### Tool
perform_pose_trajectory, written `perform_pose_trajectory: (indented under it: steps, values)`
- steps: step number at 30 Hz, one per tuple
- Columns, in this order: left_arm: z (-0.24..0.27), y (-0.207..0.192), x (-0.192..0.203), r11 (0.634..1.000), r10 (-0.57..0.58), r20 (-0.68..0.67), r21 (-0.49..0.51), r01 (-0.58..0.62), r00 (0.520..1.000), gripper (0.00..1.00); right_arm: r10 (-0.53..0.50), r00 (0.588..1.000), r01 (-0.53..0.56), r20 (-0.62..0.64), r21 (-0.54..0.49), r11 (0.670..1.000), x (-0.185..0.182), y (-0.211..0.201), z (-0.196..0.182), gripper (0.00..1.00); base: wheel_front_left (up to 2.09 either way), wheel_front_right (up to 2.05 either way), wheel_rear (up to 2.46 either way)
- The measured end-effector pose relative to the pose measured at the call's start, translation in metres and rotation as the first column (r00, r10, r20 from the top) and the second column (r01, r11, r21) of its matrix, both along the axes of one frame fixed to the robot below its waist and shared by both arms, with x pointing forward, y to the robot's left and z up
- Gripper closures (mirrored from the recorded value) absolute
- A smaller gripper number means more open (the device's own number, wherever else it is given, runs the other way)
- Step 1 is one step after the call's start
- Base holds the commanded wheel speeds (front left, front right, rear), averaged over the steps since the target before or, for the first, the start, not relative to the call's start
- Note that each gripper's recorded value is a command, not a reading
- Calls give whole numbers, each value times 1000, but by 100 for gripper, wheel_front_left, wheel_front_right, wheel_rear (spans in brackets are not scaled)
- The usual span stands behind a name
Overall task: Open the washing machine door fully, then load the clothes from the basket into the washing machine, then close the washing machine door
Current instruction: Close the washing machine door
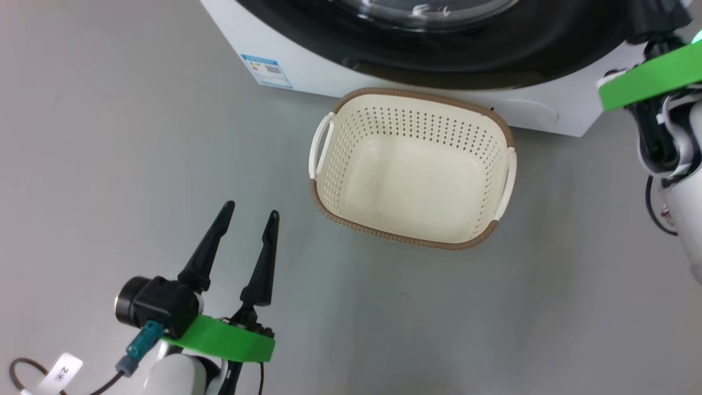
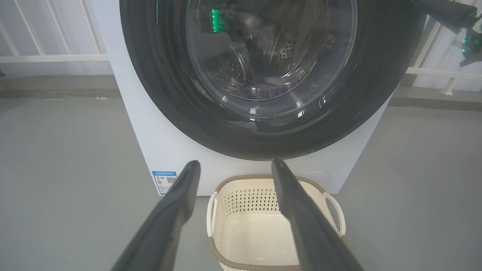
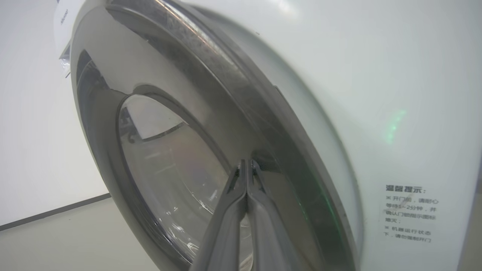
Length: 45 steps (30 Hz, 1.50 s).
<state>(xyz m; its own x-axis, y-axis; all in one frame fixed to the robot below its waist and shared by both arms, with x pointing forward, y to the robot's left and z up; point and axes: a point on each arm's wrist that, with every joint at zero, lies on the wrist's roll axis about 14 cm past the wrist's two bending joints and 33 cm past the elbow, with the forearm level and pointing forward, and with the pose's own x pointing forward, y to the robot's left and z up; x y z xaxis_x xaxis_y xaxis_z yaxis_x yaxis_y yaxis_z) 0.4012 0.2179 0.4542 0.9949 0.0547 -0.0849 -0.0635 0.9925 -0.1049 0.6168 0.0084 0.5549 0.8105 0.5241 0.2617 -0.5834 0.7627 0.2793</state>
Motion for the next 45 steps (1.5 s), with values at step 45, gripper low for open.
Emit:
perform_pose_trajectory:
  steps: [45]
  values:
    - [9,10,-2,1000,27,17,0,-27,999,0,-14,999,14,-35,24,1000,-20,7,-3,60,0,0,0]
